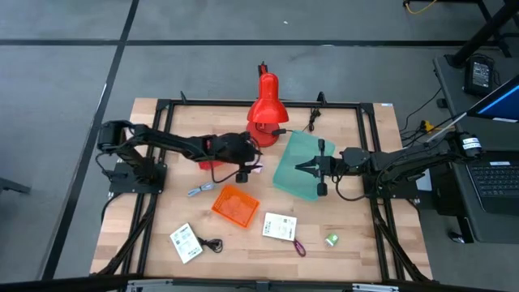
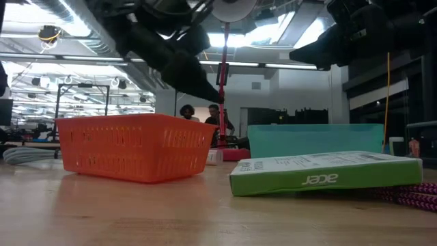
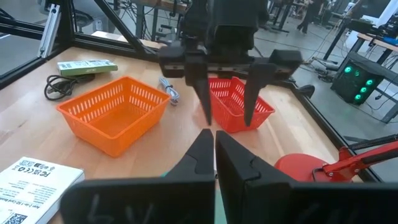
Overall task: Pick and place items into bin
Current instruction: Put the white charger adapter into the red bin
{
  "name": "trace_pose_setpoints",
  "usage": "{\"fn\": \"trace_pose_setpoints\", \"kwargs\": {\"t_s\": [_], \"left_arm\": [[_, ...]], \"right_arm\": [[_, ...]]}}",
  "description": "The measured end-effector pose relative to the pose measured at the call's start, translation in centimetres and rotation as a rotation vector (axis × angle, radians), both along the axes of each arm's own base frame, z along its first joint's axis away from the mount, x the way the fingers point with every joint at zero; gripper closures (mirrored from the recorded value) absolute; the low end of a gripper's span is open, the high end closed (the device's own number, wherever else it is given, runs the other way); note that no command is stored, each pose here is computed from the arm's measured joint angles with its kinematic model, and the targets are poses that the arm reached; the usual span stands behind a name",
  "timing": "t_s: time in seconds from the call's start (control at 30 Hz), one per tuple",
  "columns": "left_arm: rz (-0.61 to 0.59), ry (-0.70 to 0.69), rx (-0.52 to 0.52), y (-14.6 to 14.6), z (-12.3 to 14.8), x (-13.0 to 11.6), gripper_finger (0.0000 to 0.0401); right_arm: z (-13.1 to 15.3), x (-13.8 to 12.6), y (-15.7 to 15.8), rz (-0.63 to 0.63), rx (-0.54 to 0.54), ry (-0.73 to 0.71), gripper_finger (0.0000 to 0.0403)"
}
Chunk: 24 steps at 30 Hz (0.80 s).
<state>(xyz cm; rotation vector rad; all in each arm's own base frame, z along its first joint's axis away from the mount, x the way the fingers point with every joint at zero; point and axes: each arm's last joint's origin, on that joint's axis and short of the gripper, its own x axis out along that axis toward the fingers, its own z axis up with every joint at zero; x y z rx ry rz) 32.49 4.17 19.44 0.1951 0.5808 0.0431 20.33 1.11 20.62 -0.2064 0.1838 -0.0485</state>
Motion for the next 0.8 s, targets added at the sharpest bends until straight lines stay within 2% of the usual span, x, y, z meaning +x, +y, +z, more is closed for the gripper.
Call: {"fn": "trace_pose_setpoints", "kwargs": {"t_s": [0.27, 0.63, 0.73, 0.8], "left_arm": [[-0.030, 0.191, -0.001, 0.4, -0.2, 1.9, 0.0187], [0.018, 0.306, -0.028, 1.8, -2.1, 2.0, 0.0187], [0.052, 0.329, -0.015, 1.9, -2.2, 1.8, 0.0186], [0.077, 0.330, 0.030, 2.0, -2.2, 1.9, 0.0186]], "right_arm": [[0.0, 0.0, 0.0, 0.000, 0.000, 0.001, 0.0402], [-0.1, 0.0, 0.0, 0.000, 0.002, 0.006, 0.0403], [-0.1, 0.0, 0.0, 0.000, 0.002, 0.006, 0.0403], [-0.1, 0.0, 0.0, 0.000, 0.002, 0.006, 0.0403]]}}
